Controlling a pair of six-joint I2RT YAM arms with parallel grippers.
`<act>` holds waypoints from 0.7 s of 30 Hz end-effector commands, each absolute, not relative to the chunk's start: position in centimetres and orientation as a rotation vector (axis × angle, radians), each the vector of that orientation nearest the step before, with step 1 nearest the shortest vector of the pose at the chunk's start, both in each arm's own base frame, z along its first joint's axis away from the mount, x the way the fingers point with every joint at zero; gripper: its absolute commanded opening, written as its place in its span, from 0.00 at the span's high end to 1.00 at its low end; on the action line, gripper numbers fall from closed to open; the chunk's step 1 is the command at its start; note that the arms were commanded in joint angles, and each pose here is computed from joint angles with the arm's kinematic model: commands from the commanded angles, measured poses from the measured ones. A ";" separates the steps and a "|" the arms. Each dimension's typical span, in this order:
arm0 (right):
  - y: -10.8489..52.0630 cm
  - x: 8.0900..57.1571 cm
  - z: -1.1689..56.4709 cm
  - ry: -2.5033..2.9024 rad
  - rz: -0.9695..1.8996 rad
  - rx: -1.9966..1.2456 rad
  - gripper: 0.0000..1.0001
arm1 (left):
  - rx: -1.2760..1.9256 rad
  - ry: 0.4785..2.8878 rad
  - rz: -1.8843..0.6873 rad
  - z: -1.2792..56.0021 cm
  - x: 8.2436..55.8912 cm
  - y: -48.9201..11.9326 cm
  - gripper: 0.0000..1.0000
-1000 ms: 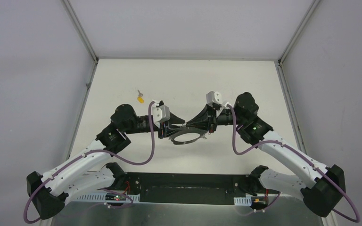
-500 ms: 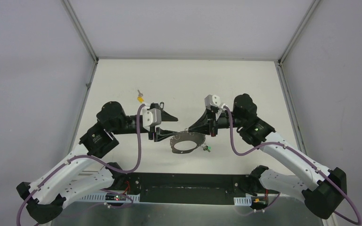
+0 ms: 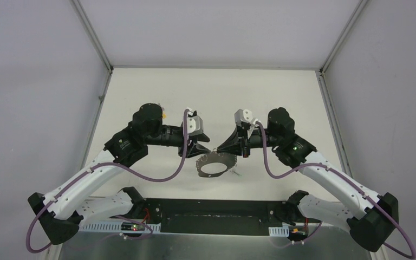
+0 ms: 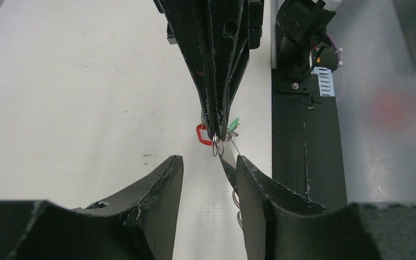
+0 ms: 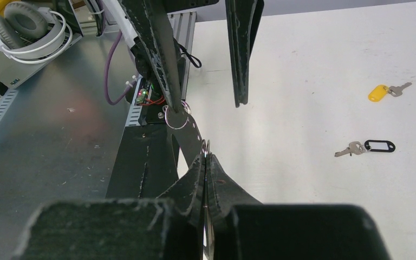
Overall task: Put the keys on the keyring
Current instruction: Adjust the keyring.
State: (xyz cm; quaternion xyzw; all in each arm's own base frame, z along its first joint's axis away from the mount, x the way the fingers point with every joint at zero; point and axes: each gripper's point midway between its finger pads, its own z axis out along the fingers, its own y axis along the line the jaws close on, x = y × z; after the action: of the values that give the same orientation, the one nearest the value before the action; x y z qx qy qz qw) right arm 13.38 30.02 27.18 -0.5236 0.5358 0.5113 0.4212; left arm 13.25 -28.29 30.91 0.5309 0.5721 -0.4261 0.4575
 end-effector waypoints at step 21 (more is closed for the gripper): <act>30.7 14.2 29.8 1.296 1.262 -1.282 1.00 | 1.371 1.457 -1.167 30.0 12.7 -30.9 0.78</act>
State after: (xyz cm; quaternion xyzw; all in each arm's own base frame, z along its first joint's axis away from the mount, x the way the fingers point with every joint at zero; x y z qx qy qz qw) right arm 13.76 30.27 26.50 -0.5150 0.5543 0.5114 0.4074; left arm 12.70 -30.17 27.86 0.5372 0.6016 -0.4559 0.3763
